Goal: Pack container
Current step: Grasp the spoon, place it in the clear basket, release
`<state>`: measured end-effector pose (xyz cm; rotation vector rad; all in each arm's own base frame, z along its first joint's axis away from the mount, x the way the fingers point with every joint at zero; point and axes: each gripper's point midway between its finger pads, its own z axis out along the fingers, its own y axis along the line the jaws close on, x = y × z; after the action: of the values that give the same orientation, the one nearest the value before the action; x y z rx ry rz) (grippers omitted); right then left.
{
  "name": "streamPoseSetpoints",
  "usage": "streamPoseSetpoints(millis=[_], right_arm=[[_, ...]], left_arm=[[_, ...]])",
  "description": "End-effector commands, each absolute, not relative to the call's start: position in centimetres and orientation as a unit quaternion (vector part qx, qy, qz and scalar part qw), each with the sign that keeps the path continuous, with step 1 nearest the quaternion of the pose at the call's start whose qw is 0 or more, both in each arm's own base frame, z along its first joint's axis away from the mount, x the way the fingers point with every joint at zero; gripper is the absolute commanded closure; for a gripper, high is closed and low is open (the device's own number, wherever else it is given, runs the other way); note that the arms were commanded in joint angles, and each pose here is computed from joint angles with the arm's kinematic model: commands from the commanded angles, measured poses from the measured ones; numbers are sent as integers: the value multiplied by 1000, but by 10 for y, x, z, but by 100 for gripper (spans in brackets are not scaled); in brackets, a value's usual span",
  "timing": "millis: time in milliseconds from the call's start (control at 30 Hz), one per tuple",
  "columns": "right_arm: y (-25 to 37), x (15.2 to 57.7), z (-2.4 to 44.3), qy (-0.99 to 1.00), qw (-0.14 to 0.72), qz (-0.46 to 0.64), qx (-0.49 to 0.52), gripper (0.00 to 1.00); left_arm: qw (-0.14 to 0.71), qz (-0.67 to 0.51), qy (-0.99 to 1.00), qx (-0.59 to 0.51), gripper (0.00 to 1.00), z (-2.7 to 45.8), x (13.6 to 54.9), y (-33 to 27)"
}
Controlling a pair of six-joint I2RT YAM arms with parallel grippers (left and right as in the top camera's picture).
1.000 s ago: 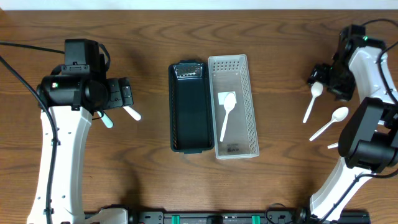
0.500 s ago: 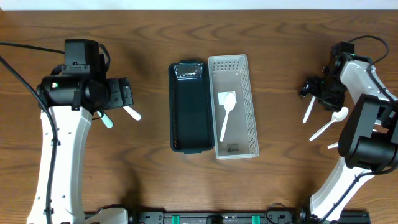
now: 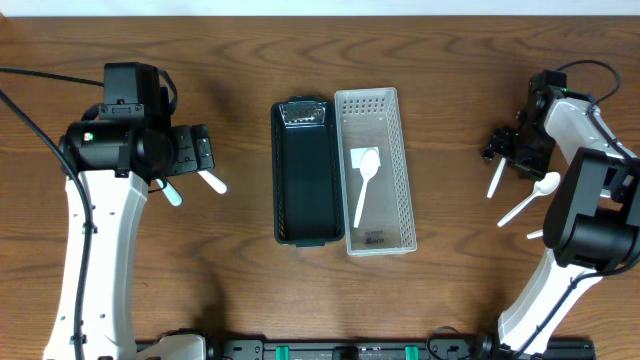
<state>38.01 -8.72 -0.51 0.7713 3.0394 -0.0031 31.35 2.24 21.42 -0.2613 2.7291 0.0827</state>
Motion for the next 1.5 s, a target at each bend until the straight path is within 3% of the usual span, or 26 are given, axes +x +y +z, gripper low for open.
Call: streamPoseSetpoints(millis=[0,100,267,467,700,867,933,1167,1467], right_arm=[[-83,370,-25,969,-27,6,247,45],[-82,370,-25,969,-28,6,246,67],[-74,371,-24,971,-29,5,236,86],[-58,389,8,978,-5,6,211,90],[-14,436,134,981,117,26,153,90],[41,444,215,972,208,55,95,88],[63,438,225,970,215,66,90,88],[139,404,191,984,146,76,61,88],[182,367,95,997,47,46,29,87]], left_arm=[[192,33,976,-100,2,211,312,24],[192,33,976,-100,2,211,312,24],[192,33,976,-100,2,211,312,24],[192,33,976,-100,2,211,312,24],[192,33,976,-100,2,211,312,24],[192,33,976,-100,2,211,312,24],[192,33,976,-100,2,211,312,24],[192,33,976,-100,2,211,312,24],[192,33,976,-100,2,211,312,24]])
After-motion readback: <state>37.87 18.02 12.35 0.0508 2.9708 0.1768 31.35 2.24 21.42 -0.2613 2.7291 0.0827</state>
